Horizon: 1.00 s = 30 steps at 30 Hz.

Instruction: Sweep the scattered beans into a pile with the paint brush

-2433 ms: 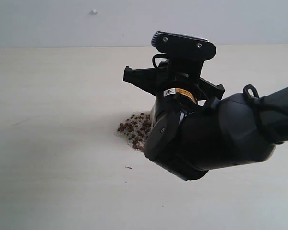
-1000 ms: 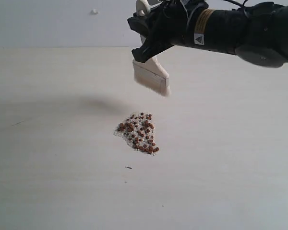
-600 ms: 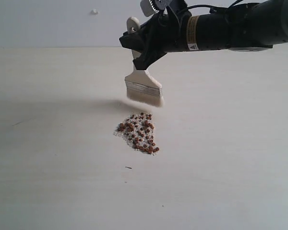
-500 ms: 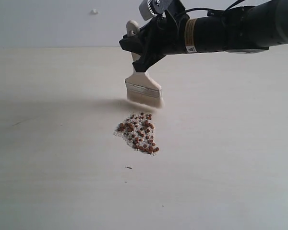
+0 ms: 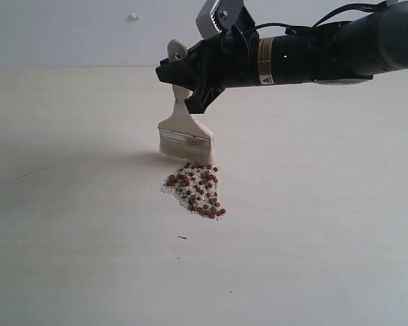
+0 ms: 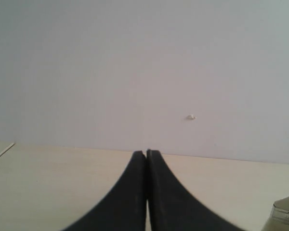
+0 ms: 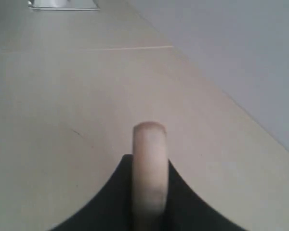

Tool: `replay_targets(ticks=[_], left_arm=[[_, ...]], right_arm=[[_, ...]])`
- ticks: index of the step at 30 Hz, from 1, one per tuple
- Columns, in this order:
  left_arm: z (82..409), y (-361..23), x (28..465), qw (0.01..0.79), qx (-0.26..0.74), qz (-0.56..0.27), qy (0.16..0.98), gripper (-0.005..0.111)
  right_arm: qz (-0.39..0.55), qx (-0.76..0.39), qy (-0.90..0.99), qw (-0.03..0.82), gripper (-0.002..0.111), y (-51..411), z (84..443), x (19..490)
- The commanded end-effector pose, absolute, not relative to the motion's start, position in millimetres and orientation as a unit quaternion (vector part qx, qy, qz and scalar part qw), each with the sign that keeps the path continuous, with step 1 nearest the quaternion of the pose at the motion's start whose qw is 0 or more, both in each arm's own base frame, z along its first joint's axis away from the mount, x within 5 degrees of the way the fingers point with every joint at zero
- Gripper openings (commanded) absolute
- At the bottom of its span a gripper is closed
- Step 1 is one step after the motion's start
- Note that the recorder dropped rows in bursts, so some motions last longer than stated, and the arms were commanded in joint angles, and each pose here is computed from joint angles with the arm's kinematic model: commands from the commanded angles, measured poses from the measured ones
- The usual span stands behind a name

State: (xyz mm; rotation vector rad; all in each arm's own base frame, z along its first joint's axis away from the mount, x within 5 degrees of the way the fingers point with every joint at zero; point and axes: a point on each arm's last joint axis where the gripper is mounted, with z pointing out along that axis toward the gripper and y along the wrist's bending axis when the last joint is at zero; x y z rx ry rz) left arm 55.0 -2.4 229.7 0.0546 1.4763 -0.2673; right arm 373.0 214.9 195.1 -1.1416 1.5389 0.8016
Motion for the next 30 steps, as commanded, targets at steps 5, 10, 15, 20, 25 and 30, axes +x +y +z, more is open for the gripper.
replay_targets(ticks=[5, 10, 15, 20, 25, 30], left_arm=[[228, -3, 55, 0.731, 0.026, -0.123, 0.671, 0.000], [228, -3, 55, 0.731, 0.026, -0.123, 0.671, 0.000], [228, -3, 55, 0.731, 0.026, -0.123, 0.671, 0.000], [228, -3, 55, 0.731, 0.026, -0.123, 0.671, 0.000], [228, -3, 55, 0.731, 0.026, -0.123, 0.671, 0.000], [228, -3, 55, 0.731, 0.026, -0.123, 0.671, 0.000]], right_arm=[[0.338, -0.479, 0.636, 0.502, 0.000, 214, 197, 373], [0.320, -0.488, 0.611, 0.535, 0.000, 213, 216, 371], [0.342, -0.409, 0.633, 0.562, 0.000, 210, 236, 375], [0.204, -0.442, 0.689, 0.537, 0.000, 193, 215, 390], [0.333, -0.438, 0.644, 0.531, 0.000, 162, 193, 398], [0.344, -0.439, 0.662, 0.500, 0.000, 156, 179, 398]])
